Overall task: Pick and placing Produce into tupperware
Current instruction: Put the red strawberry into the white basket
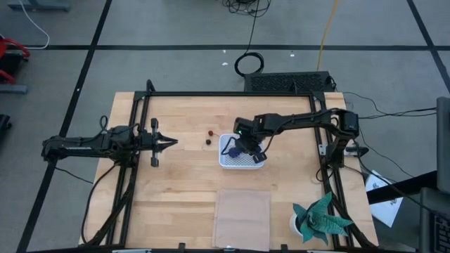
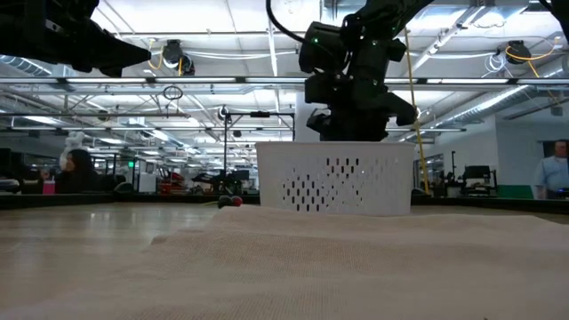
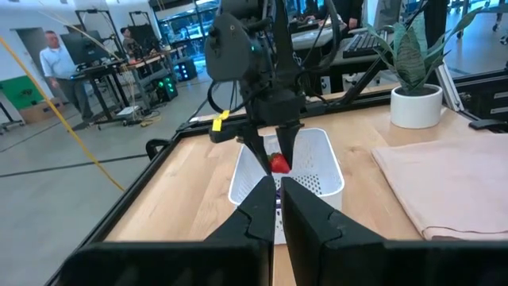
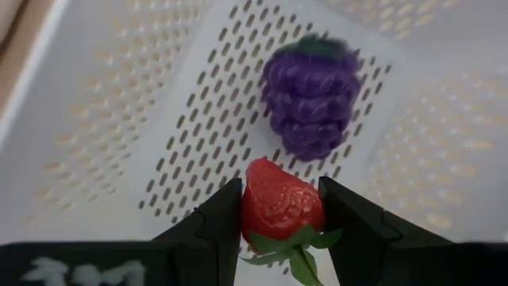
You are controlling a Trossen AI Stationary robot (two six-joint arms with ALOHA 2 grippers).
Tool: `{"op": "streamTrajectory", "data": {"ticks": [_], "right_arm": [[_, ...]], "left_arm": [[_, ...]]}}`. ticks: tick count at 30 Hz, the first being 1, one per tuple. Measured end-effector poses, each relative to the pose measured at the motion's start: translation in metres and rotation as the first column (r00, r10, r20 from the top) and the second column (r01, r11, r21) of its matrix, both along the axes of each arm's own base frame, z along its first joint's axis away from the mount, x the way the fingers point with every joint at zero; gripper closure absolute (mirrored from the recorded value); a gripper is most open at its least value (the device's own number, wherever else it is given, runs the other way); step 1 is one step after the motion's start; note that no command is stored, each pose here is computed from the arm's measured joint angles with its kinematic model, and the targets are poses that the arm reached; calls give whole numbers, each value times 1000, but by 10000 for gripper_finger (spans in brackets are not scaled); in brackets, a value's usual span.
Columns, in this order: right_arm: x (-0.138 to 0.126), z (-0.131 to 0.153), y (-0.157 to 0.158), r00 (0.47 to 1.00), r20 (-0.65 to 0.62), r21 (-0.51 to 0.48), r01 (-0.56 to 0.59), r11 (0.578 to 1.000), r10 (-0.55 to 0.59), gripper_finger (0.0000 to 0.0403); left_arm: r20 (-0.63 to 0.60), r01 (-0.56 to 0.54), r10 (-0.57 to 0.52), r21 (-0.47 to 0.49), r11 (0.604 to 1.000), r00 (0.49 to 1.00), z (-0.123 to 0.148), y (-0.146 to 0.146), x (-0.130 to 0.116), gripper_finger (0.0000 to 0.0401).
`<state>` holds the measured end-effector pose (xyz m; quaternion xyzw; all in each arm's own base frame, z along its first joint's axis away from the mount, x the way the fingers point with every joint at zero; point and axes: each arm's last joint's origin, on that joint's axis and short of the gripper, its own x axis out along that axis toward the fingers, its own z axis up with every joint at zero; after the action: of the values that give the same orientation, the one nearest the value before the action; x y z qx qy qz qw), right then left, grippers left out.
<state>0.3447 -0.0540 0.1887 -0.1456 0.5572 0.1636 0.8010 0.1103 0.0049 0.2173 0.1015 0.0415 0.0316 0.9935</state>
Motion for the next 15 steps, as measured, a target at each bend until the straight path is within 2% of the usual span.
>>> {"op": "streamTrajectory", "data": {"ticks": [15], "right_arm": [[2, -6, 6, 999, -24, 30, 46, 998, -45, 266]], "left_arm": [[1, 0, 0, -5, 1000, 1000, 0, 0, 0, 375]]}}
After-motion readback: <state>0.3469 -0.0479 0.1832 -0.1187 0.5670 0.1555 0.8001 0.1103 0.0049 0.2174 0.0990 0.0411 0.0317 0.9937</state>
